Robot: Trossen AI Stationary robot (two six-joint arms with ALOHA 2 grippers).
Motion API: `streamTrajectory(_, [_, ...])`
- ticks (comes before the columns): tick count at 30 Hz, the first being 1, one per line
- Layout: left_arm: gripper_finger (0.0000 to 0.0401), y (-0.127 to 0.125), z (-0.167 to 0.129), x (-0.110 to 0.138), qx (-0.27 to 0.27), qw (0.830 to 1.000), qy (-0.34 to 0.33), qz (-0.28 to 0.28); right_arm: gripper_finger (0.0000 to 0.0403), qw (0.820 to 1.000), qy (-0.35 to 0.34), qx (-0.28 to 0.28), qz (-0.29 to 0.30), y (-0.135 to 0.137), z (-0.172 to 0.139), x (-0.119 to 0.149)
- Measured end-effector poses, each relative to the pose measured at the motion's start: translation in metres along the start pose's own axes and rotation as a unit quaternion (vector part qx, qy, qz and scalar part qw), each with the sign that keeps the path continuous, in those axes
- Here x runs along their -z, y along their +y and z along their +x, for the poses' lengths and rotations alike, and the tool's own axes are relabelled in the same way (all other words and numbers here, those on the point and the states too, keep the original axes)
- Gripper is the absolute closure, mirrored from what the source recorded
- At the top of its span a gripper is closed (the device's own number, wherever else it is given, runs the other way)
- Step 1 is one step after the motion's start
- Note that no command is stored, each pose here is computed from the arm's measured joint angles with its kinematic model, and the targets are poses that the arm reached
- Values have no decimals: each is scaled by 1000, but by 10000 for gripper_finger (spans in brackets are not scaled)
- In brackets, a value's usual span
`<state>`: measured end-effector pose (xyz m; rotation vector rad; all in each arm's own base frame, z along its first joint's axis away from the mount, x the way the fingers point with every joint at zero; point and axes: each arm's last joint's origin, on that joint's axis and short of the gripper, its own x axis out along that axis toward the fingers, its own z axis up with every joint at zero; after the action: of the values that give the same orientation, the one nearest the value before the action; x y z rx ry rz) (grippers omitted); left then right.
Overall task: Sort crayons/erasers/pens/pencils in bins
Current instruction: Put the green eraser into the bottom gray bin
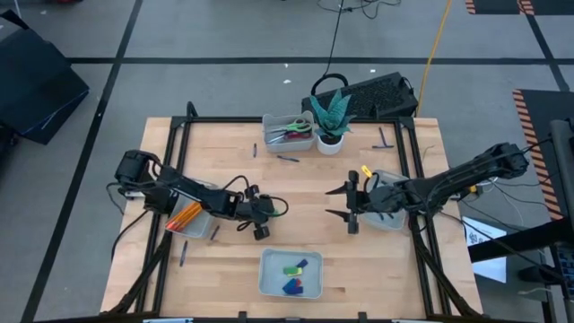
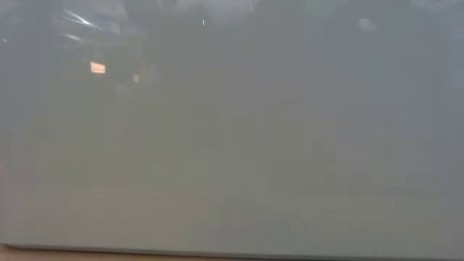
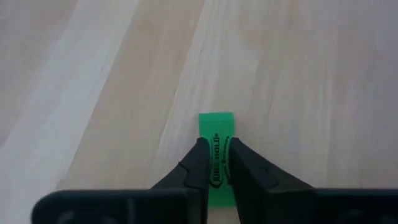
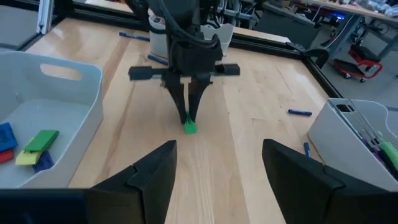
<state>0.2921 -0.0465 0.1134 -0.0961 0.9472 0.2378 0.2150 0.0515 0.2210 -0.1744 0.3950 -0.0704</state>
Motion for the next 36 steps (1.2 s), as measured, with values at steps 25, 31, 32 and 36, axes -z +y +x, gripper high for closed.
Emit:
streamTrajectory(25, [339, -138, -65, -80, 136, 987, -86, 7, 172, 998, 29, -10, 59, 0, -14, 4])
streamTrajectory(31, [339, -158, -28, -70, 158, 987, -5, 9, 172, 994, 29, -103, -28, 38, -21, 7])
streamTrajectory(32, [338, -160, -24, -69, 162, 987, 3, 4, 172, 993, 28, -112, -33, 43, -22, 8])
streamTrajectory(36, [333, -160, -21, -66, 159, 987, 18, -2, 172, 992, 25, -121, -30, 57, -20, 10])
